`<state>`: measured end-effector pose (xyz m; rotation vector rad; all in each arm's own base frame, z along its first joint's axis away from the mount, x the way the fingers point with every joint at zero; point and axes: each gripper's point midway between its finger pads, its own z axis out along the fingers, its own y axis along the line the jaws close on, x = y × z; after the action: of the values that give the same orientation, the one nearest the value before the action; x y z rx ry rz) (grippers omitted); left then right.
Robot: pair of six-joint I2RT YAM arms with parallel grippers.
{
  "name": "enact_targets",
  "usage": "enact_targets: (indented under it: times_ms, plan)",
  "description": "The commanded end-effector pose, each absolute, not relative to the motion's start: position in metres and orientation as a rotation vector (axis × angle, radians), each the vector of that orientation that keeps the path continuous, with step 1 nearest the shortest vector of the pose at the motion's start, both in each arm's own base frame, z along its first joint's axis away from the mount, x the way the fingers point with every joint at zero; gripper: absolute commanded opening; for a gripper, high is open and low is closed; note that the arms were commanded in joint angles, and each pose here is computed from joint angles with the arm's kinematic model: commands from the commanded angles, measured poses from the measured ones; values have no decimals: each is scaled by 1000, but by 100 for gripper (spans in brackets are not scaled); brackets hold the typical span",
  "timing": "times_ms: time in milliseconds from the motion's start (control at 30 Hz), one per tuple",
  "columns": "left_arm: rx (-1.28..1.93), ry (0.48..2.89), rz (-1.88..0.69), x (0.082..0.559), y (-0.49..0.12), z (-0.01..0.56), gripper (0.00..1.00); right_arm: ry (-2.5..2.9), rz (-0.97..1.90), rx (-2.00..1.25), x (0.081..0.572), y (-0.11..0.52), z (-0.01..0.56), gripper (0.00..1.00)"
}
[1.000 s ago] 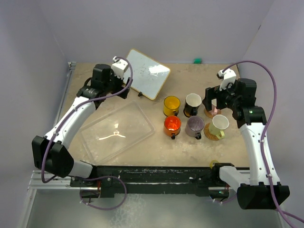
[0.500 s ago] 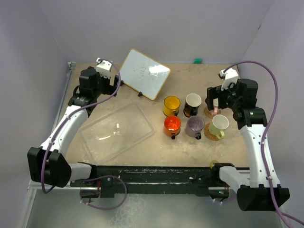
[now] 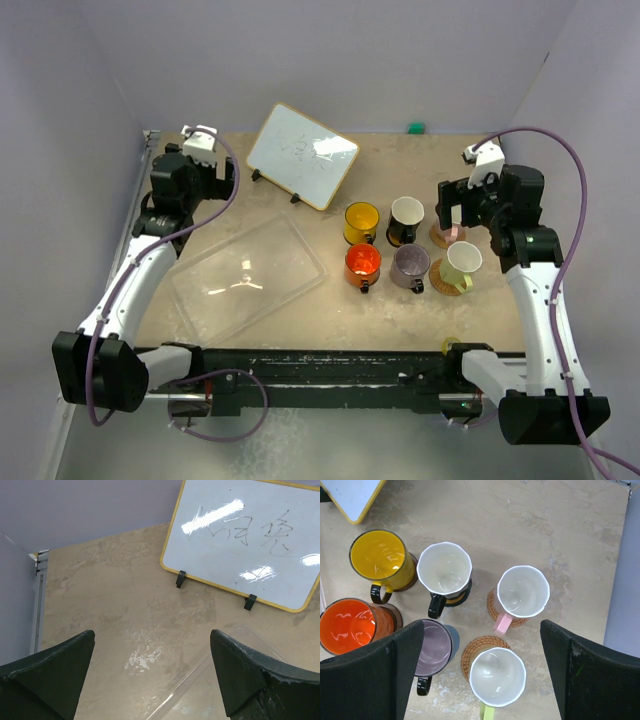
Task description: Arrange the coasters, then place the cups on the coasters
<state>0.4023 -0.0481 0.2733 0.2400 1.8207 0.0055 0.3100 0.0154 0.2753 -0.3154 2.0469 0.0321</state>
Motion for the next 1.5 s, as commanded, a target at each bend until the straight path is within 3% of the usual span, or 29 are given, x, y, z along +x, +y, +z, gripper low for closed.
enact_targets:
  times_ms: [0, 600, 1467]
  plan:
    - [213, 1737, -35, 403, -52, 294, 93, 2012, -8, -318, 315, 10, 282, 100]
    - [261, 1682, -133, 382, -67, 317, 93, 2012, -24, -306, 317, 7, 281, 100]
    - [267, 1623, -30, 344, -49, 309, 93, 1988, -67, -280, 317, 0, 285, 100]
